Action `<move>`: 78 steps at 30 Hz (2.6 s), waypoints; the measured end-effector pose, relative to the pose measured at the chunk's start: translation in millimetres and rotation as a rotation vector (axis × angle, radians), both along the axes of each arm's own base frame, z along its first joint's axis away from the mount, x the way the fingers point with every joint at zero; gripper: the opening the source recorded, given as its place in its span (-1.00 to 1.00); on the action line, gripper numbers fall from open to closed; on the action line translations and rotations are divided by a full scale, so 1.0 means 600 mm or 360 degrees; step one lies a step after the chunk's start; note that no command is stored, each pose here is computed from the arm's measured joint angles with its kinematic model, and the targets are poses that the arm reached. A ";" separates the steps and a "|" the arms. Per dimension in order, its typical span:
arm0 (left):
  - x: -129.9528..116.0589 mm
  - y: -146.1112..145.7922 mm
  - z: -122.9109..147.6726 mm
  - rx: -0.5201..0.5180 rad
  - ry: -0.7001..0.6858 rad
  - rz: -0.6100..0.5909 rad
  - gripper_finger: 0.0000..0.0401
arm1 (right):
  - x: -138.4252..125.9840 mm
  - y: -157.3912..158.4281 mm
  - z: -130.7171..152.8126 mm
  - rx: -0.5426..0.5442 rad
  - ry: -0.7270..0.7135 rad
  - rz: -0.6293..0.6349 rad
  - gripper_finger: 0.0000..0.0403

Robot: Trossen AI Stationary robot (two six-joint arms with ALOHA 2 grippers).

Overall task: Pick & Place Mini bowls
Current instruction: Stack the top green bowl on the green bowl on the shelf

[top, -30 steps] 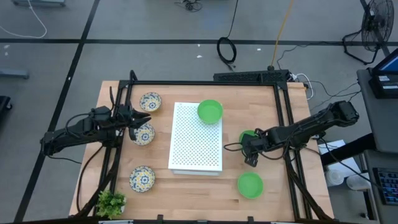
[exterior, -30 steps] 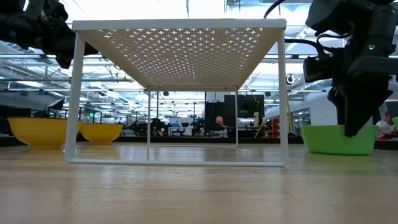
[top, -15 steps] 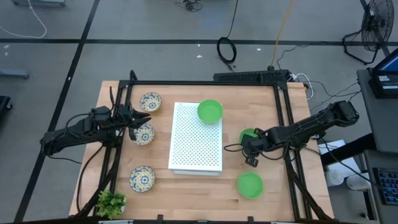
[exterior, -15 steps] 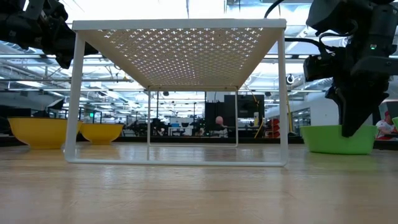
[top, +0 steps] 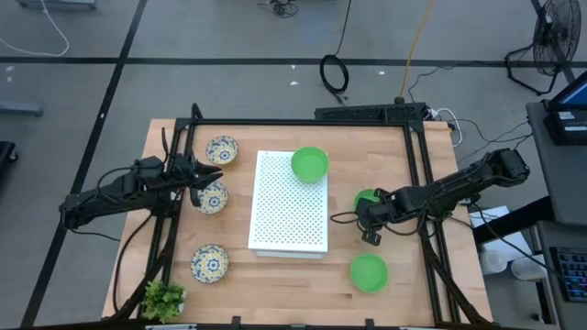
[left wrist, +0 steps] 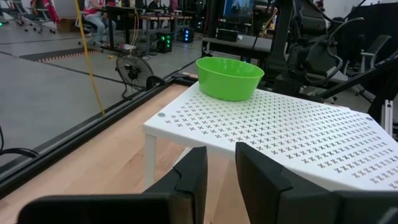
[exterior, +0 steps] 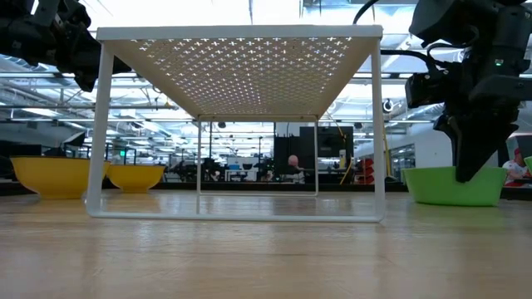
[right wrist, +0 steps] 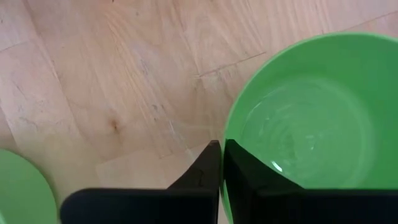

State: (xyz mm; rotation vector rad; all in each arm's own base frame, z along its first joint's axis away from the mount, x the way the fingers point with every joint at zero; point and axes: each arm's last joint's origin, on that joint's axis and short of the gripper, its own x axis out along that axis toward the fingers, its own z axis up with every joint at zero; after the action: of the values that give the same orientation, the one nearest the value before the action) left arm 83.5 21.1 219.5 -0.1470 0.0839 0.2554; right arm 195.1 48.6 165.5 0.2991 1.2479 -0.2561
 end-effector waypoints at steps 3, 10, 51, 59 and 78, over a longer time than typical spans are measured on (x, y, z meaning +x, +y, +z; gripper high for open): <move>0.000 0.000 0.000 0.0000 0.0000 0.0000 -0.56 | 0.000 0.000 0.000 0.0000 0.0000 0.0000 -0.99; 0.000 0.000 0.000 0.0000 0.0000 0.0000 -0.56 | 0.000 0.000 0.000 -0.0002 0.0001 0.0004 -1.00; 0.000 0.000 0.000 0.0000 0.0000 0.0000 -0.56 | 0.000 0.000 0.000 -0.0058 0.0007 0.0188 -1.00; 0.000 0.000 0.000 0.0000 0.0000 0.0000 -0.56 | 0.000 0.000 0.000 -0.0075 0.0009 0.0246 -1.00; 0.000 0.000 0.000 0.0000 0.0000 0.0000 -0.56 | 0.000 0.000 0.000 -0.0117 0.0013 0.0394 -1.00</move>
State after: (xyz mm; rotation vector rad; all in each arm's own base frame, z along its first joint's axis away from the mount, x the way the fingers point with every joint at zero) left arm 83.5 21.1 219.5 -0.1468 0.0838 0.2557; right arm 195.2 48.7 165.4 0.0788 1.2671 -0.0901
